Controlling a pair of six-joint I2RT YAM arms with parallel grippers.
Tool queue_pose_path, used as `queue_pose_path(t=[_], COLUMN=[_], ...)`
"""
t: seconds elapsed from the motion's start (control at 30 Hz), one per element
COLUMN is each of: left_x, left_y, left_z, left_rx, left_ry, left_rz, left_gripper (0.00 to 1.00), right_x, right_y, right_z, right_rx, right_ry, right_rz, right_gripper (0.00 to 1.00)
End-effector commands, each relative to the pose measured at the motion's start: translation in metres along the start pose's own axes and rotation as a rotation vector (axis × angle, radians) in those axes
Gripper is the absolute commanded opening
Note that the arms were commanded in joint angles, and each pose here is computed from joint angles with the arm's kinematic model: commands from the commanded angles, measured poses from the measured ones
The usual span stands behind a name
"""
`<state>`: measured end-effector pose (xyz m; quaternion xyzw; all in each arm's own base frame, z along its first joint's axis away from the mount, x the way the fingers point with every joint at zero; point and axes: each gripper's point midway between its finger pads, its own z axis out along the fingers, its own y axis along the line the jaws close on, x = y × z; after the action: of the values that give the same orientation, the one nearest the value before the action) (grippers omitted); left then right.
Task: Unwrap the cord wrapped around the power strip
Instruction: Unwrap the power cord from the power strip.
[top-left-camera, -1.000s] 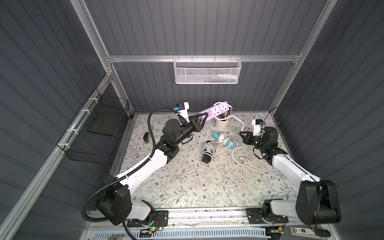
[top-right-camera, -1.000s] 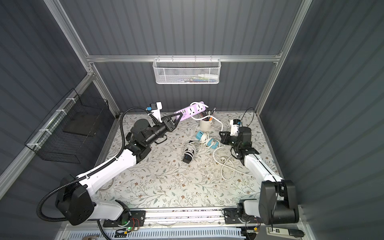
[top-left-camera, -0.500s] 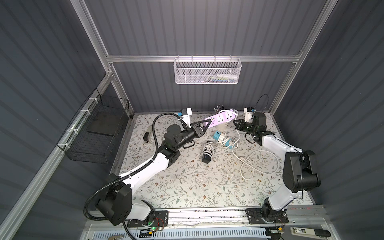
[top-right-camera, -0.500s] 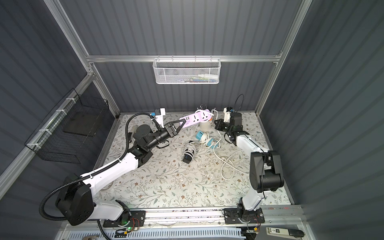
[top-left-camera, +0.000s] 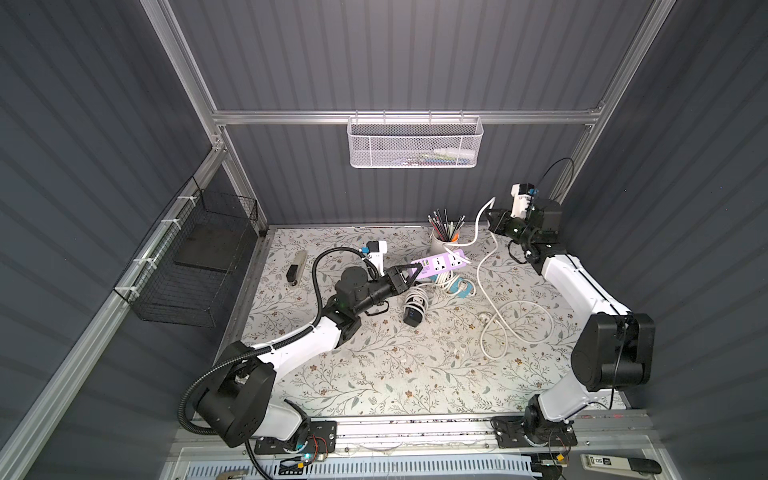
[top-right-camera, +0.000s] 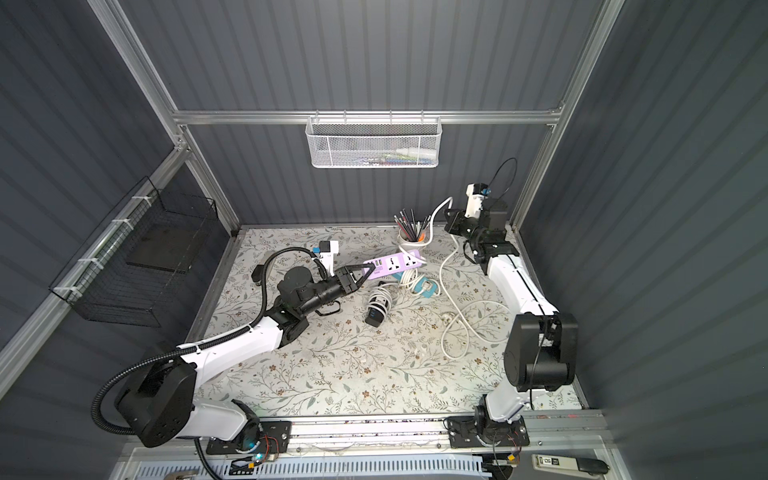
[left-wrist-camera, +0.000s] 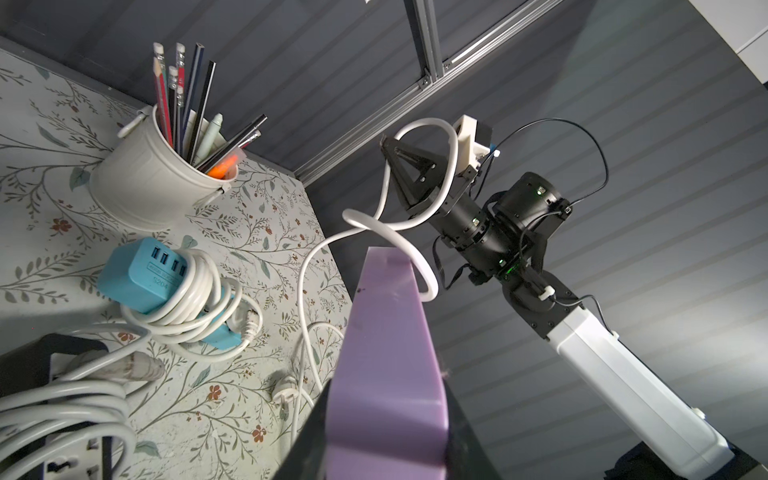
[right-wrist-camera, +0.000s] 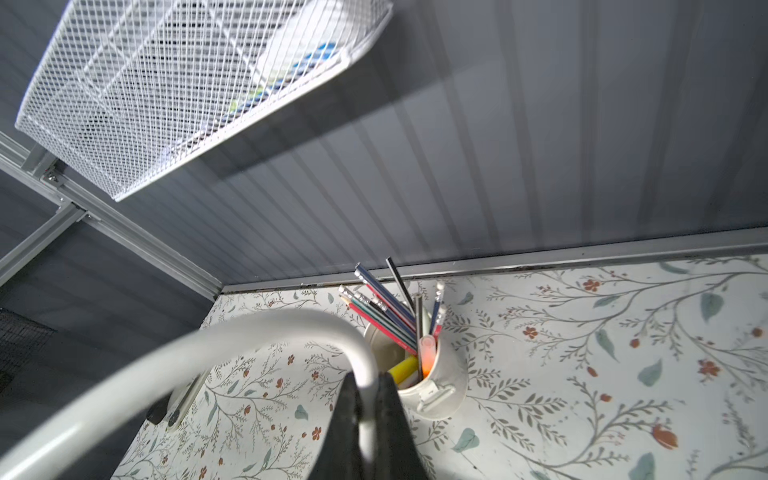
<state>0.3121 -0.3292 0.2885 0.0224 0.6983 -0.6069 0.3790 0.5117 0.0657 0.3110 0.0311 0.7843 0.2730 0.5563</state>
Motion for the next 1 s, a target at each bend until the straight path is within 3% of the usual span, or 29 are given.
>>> queue_pose_path(t=[0.0,0.27,0.43,0.73,0.97], left_x=[0.002,0.000,-0.027,-0.106,-0.128], left_y=[-0.011,0.024,0.026,0.010,-0.017], left_z=[-0.004,-0.009,-0.020,-0.058,-0.062], left_rx=[0.034,-0.119,-0.214,-0.297,-0.252], left_ry=[0.006,-0.036,-0.100,-0.292,-0.355], left_rz=[0.040,0.099,0.208,0.357,0.415], left_gripper=[0.00,0.00,0.00,0.00,0.00], right_x=[-0.034,-0.042,-0.030,0.026,0.095], right_y=[0.009,-0.004,-0.024,-0.082,-0.118], right_z=[-0.021,-0.067,-0.103,-0.159,-0.157], right_rx=[-0.021,0.024,0.142,0.407,0.483], right_ry=[-0.062,-0.090,-0.079,0.008,0.140], right_rz=[-0.022,0.026,0.057,0.203,0.322], right_gripper=[0.00,0.00,0.00,0.00,0.00])
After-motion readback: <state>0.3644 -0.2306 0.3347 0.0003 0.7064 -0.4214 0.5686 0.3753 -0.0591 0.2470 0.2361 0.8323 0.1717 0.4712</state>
